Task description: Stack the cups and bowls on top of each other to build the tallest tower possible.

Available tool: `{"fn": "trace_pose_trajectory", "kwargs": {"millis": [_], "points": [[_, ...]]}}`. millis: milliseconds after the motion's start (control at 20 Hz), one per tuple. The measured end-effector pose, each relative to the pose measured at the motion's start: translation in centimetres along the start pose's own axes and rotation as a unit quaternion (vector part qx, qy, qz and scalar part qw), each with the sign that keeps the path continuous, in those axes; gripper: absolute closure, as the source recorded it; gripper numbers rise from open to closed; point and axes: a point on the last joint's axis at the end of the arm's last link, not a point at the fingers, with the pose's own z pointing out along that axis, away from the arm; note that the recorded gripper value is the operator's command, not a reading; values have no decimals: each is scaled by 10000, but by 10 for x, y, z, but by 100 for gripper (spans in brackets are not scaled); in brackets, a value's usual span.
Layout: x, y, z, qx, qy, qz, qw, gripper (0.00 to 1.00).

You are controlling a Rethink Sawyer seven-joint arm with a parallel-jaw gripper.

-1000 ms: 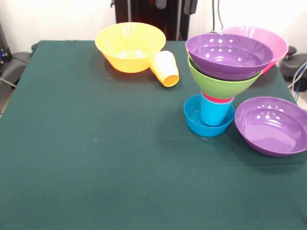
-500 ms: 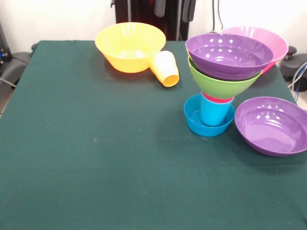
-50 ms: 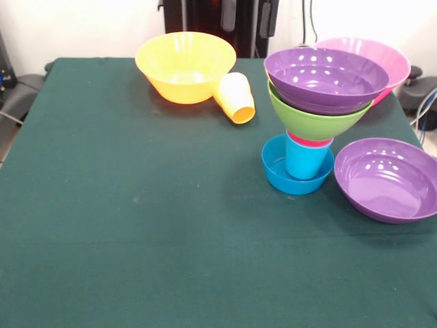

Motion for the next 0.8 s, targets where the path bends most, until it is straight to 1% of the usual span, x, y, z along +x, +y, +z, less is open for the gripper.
{"fn": "trace_pose_trajectory", "kwargs": {"millis": [400,500,650,800], "points": [[19,-14,8,-30,124,-136,9998,0],[29,-20,8,-7,194,-204,9996,0],[36,-26,8,22,240,-259,9994,0],[47,-33,6,64,303,-365,9989,0]]}}
